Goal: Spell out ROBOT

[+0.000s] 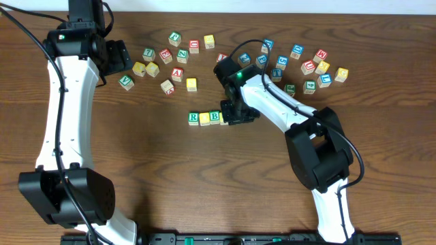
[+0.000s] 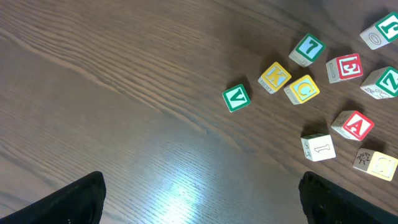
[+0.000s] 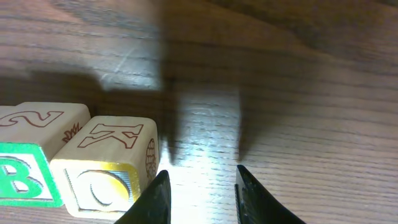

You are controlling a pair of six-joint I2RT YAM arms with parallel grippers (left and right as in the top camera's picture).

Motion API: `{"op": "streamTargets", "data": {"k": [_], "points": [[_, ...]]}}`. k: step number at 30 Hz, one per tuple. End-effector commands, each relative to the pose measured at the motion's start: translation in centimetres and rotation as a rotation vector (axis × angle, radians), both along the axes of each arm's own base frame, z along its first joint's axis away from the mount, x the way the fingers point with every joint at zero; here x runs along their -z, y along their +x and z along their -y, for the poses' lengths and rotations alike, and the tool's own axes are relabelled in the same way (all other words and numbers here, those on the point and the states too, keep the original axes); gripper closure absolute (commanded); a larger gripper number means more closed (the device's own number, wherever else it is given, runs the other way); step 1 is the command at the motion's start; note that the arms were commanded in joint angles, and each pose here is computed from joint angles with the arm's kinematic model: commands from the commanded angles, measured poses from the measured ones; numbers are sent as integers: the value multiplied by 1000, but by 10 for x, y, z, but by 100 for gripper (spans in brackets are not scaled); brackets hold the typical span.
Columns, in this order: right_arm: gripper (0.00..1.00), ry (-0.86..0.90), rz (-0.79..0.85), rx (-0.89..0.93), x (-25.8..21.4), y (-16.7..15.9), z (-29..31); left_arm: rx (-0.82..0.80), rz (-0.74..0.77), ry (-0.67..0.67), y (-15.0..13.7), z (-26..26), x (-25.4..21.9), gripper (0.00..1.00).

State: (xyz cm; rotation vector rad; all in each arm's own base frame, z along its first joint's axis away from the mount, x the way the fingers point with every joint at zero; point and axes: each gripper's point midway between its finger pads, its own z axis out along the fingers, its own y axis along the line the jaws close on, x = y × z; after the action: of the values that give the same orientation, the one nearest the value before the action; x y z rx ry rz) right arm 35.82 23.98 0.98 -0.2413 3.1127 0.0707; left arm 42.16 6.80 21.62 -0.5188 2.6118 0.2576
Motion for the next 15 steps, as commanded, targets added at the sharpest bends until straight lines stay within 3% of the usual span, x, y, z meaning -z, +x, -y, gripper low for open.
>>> {"op": "streamTargets", "data": {"k": [1,9,15], "points": [[72,19,6,-29,-3,-3,-8,-3,-25,8,-1,-2,8,2],[77,19,33,-38,-15,6,-5,-3,-25,8,-1,-2,8,2],[64,27,164,-45,-78,44,2,-3,-25,8,-1,-2,8,2]]}}
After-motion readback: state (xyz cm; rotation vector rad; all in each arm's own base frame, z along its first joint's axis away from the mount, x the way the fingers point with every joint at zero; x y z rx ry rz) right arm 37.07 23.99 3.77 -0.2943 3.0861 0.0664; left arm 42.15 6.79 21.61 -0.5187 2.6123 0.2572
